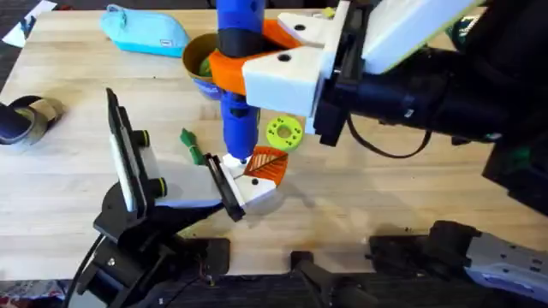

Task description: Pick up the gripper from the table and insert it into the empty holder that is missing its gripper. Then pick up a screw, insert it into the mounting hole, and use the screwdriver to tighten it. Finally, clean up the table by picking up the vegetable and placing it into the bucket.

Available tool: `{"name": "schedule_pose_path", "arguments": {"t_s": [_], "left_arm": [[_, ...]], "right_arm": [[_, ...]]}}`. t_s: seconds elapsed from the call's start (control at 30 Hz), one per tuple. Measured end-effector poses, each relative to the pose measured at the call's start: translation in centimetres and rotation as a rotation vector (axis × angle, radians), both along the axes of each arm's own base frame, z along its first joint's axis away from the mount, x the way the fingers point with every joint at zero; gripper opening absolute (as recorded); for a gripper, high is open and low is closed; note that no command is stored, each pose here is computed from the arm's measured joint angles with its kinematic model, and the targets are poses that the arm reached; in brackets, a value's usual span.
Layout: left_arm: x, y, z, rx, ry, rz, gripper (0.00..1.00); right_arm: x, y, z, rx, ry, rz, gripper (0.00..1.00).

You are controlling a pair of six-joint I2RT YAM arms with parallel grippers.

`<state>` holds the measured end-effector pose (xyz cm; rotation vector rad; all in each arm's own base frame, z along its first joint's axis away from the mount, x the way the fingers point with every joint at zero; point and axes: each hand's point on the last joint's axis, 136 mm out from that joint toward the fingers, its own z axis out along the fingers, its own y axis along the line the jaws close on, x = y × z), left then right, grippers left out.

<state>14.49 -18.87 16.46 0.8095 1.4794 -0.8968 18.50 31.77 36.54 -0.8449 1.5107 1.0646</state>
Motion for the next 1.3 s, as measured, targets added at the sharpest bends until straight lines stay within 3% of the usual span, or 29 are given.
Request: {"name": "schedule_pose_path", "arguments": {"t_s": [1.3], "left_arm": [[0.0,0.0,0.0,0.0,0.0,0.0,0.015]], "right_arm": [[-0.05,-0.01,-0.56,-0.033,-0.025,0.003,0.075]]}}
